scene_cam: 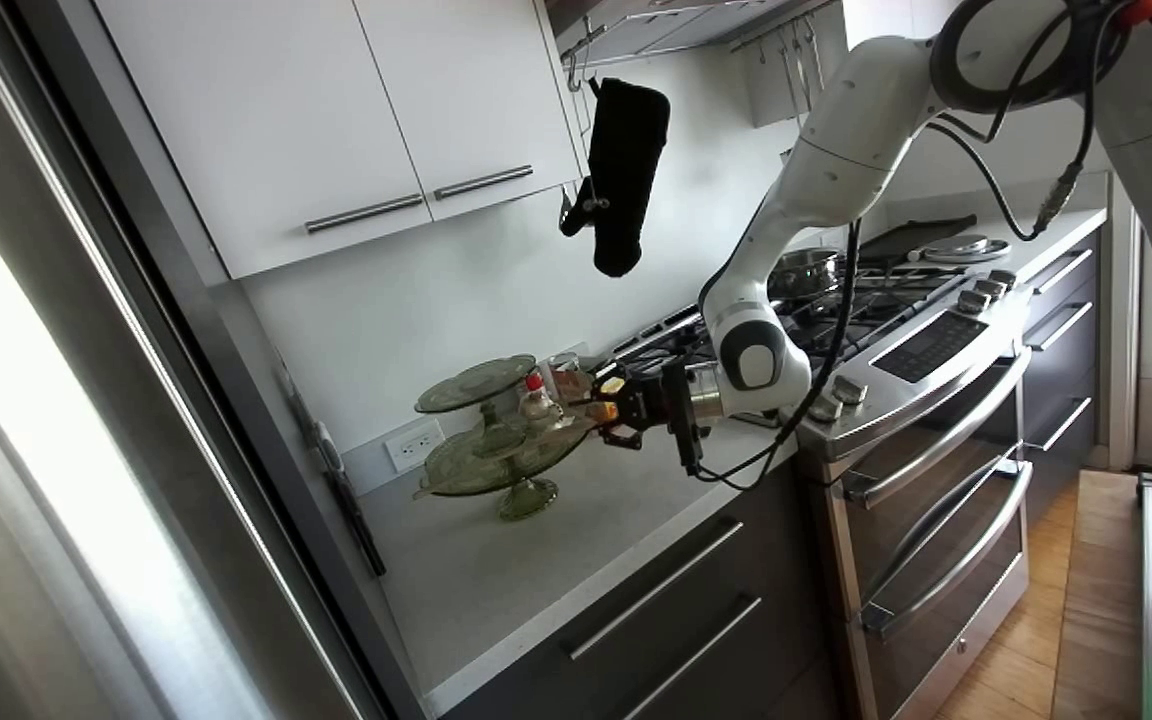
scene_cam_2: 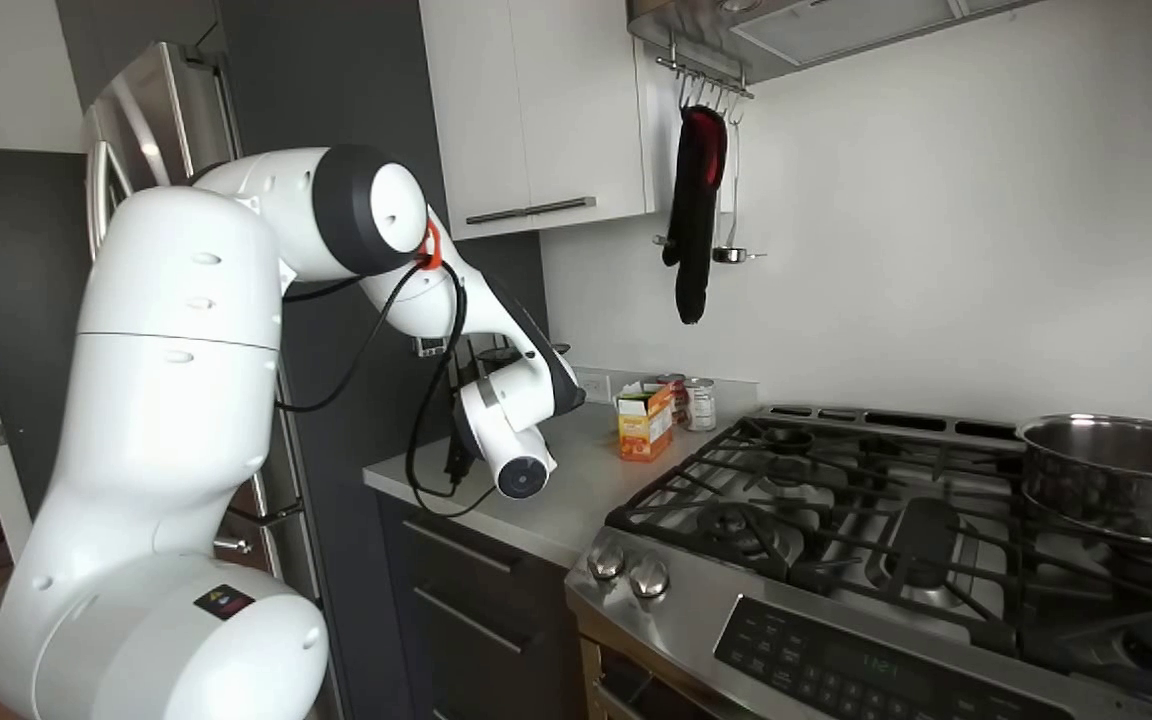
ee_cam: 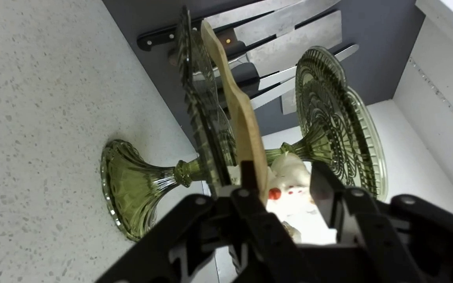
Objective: Put the wooden spatula on the bottom shelf
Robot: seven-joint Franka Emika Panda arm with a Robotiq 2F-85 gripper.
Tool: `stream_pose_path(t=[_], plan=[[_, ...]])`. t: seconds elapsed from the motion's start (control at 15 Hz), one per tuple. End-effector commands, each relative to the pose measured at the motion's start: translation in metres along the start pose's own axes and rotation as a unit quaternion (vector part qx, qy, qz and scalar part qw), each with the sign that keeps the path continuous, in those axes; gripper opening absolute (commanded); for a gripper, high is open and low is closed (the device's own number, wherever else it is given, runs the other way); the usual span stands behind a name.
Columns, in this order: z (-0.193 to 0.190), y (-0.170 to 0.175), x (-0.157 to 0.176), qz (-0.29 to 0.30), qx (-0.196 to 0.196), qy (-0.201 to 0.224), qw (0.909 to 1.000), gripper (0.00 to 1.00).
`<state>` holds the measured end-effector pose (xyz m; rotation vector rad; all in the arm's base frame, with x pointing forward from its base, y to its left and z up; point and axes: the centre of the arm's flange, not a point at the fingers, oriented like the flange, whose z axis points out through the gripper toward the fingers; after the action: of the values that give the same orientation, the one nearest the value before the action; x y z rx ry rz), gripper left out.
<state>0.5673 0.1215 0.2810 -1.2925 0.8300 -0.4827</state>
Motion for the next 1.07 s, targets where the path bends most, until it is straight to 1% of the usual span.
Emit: stream_pose_path(t=[0.0, 0.07, 0.13, 0.2, 0.27, 0.33, 0.4, 0.47, 0.53, 0.6, 0.67, 0.73, 0.8, 0.87, 0.93, 1.0], plan=[[-0.007, -0.003, -0.013, -0.026, -0.017, 0.02, 0.9993, 0.46], [-0.009, -0.006, -0.013, -0.033, -0.022, 0.024, 0.9989, 0.46], [-0.011, -0.009, -0.013, -0.039, -0.026, 0.027, 0.9985, 0.49], [-0.012, -0.011, -0.014, -0.045, -0.031, 0.029, 0.9981, 0.45], [-0.014, -0.015, -0.014, -0.05, -0.035, 0.032, 0.9976, 0.38], [-0.014, -0.018, -0.014, -0.055, -0.04, 0.034, 0.9971, 0.35], [-0.014, -0.02, -0.015, -0.06, -0.044, 0.036, 0.9966, 0.3], [-0.013, -0.023, -0.016, -0.066, -0.051, 0.038, 0.9958, 0.28], [-0.012, -0.026, -0.019, -0.073, -0.058, 0.041, 0.9948, 0.34], [-0.012, -0.028, -0.021, -0.078, -0.065, 0.042, 0.994, 0.34], [-0.012, -0.029, -0.023, -0.083, -0.074, 0.043, 0.9929, 0.38], [-0.011, -0.029, -0.026, -0.086, -0.085, 0.044, 0.9917, 0.4], [-0.011, -0.029, -0.028, -0.089, -0.095, 0.047, 0.9903, 0.48], [-0.012, -0.029, -0.03, -0.092, -0.103, 0.049, 0.9892, 0.5], [-0.013, -0.029, -0.032, -0.096, -0.111, 0.052, 0.9878, 0.51], [-0.014, -0.031, -0.035, -0.1, -0.115, 0.054, 0.9869, 0.58]])
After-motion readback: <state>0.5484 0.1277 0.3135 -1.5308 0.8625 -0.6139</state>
